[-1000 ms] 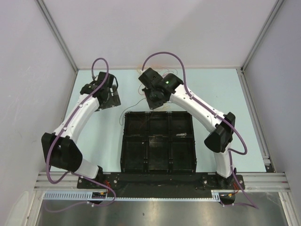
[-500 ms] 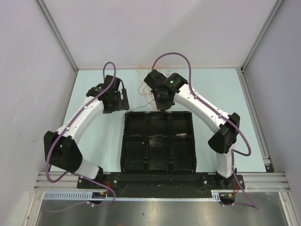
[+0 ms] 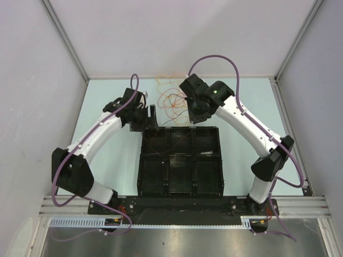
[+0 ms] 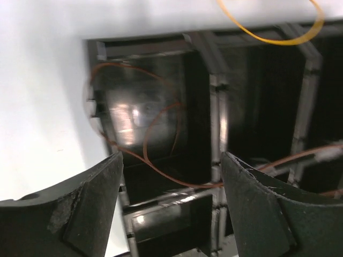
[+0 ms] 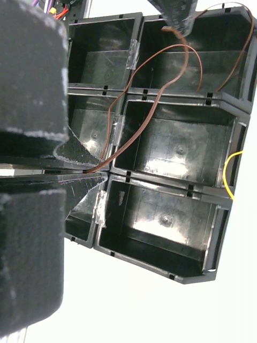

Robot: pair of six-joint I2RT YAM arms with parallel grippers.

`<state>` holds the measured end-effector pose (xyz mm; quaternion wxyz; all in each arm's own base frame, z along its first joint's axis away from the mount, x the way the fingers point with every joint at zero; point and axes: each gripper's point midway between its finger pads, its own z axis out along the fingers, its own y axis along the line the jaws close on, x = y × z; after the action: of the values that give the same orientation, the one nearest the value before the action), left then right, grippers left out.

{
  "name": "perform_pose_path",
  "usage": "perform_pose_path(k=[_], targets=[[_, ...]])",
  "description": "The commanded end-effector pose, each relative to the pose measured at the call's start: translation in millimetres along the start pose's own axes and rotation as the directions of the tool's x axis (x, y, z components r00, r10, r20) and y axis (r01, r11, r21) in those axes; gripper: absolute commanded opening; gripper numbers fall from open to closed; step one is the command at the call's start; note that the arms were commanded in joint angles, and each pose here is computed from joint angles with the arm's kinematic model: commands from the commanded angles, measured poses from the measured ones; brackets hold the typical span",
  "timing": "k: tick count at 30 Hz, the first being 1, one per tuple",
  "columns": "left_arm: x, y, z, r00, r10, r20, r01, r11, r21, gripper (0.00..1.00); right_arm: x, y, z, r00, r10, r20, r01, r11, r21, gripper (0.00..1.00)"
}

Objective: Untangle the cables

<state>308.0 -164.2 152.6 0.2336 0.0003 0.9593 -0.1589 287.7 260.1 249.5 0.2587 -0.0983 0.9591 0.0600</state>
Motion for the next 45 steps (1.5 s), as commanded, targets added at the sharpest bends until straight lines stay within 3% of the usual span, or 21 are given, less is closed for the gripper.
perform_pose_path(k=[1, 10, 13, 18, 24, 35, 45], targets=[[5, -40, -15, 0.998, 0.055, 0.012, -0.057, 0.975, 0.213, 0.78, -4, -5, -13, 0.998, 0.049, 0.035, -0.048, 0.999, -0.021, 0.00], [31, -57, -2, 0.994, 0.086, -0.072, -0.060, 0.949, 0.308, 0.77, -14, -4, -19, 0.994, 0.081, 0.073, -0.077, 0.995, -0.058, 0.00], [29, -48, 0, 0.995, 0.072, -0.067, -0.053, 0.967, 0.248, 0.75, -17, 8, -15, 0.994, 0.083, 0.071, -0.075, 0.992, -0.104, 0.00], [20, 1, 2, 0.999, 0.021, -0.047, -0.023, 0.999, -0.039, 0.73, -26, 41, -8, 0.995, 0.058, 0.076, -0.042, 0.979, -0.197, 0.00], [18, 23, -1, 0.999, 0.012, -0.037, -0.018, 0.987, -0.157, 0.70, -32, 70, 13, 0.998, -0.012, 0.064, 0.026, 0.974, -0.226, 0.00], [36, 46, 8, 0.995, 0.014, -0.101, -0.039, 0.969, -0.244, 0.67, -18, 104, 65, 0.994, -0.109, -0.007, 0.103, 0.952, -0.288, 0.00], [27, 51, -2, 0.997, 0.017, -0.074, -0.037, 0.959, -0.280, 0.67, -1, 118, 118, 0.980, -0.191, -0.062, 0.164, 0.941, -0.295, 0.00]])
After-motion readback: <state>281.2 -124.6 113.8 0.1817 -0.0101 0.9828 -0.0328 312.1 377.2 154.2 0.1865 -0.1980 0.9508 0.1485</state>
